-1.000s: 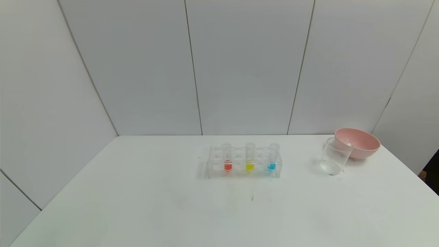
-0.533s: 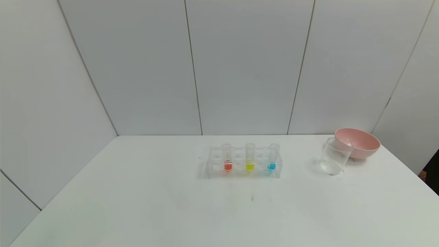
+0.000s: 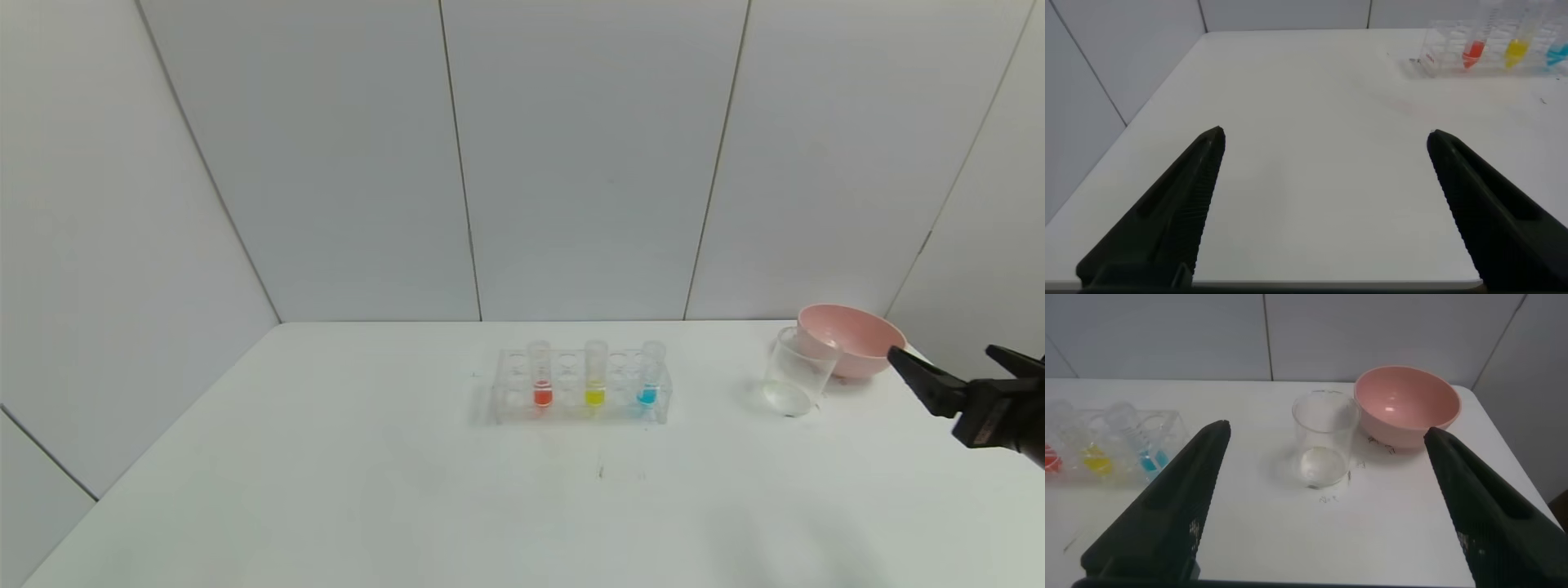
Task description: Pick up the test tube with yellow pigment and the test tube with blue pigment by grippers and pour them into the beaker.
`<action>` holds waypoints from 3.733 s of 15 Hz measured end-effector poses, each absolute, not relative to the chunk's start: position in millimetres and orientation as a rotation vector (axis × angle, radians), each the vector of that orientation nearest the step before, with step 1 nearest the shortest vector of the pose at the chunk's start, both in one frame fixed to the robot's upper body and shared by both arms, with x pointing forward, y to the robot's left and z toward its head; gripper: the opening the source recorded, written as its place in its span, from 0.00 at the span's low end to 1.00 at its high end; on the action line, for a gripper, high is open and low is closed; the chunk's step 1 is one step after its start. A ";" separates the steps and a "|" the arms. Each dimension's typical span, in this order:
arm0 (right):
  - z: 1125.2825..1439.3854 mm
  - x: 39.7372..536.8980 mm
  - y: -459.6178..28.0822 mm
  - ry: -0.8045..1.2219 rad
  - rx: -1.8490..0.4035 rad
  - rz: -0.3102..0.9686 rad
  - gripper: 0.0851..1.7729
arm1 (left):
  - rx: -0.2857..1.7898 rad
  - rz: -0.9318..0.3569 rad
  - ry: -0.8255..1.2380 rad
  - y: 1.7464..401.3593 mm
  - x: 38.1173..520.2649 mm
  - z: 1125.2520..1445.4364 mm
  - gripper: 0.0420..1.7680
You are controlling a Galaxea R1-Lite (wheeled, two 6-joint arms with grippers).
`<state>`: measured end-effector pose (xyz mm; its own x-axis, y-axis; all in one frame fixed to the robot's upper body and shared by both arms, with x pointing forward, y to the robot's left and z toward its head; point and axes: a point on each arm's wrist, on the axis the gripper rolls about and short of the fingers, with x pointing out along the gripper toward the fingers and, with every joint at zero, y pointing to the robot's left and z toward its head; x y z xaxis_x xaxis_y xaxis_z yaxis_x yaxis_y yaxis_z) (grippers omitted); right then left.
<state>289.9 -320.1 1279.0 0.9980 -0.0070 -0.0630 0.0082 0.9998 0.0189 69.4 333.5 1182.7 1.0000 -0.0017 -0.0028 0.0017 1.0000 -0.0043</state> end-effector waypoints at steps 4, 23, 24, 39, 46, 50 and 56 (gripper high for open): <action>1275.6 323.4 -267.0 0.068 0.006 -0.013 0.96 | -0.004 -0.002 0.002 333.5 69.4 1182.7 1.00; 1208.3 380.0 -57.1 0.121 0.042 0.097 0.96 | -0.004 -0.002 0.003 333.5 69.4 1182.7 1.00; 1205.6 384.3 -55.1 0.121 0.042 0.094 0.96 | -0.004 -0.002 0.003 333.5 69.4 1182.7 1.00; 1182.9 461.3 -42.8 0.119 0.044 0.017 0.96 | -0.004 -0.002 0.002 333.5 69.4 1182.7 1.00; 1176.9 467.8 -39.4 0.125 0.035 0.026 0.73 | -0.004 -0.002 0.003 333.5 69.4 1182.7 1.00; 1174.8 467.6 -40.7 0.131 0.030 0.025 0.44 | -0.004 -0.002 0.003 333.5 69.4 1182.7 1.00; 1179.5 466.2 -42.8 0.126 0.034 0.023 0.31 | -0.004 -0.002 0.002 333.5 69.4 1182.7 1.00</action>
<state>466.2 -42.8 1179.5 0.9918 0.0250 -0.1256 -0.0207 0.9991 0.0358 69.4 333.5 1182.7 1.0000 -0.0017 -0.0023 0.0017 1.0000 -0.0043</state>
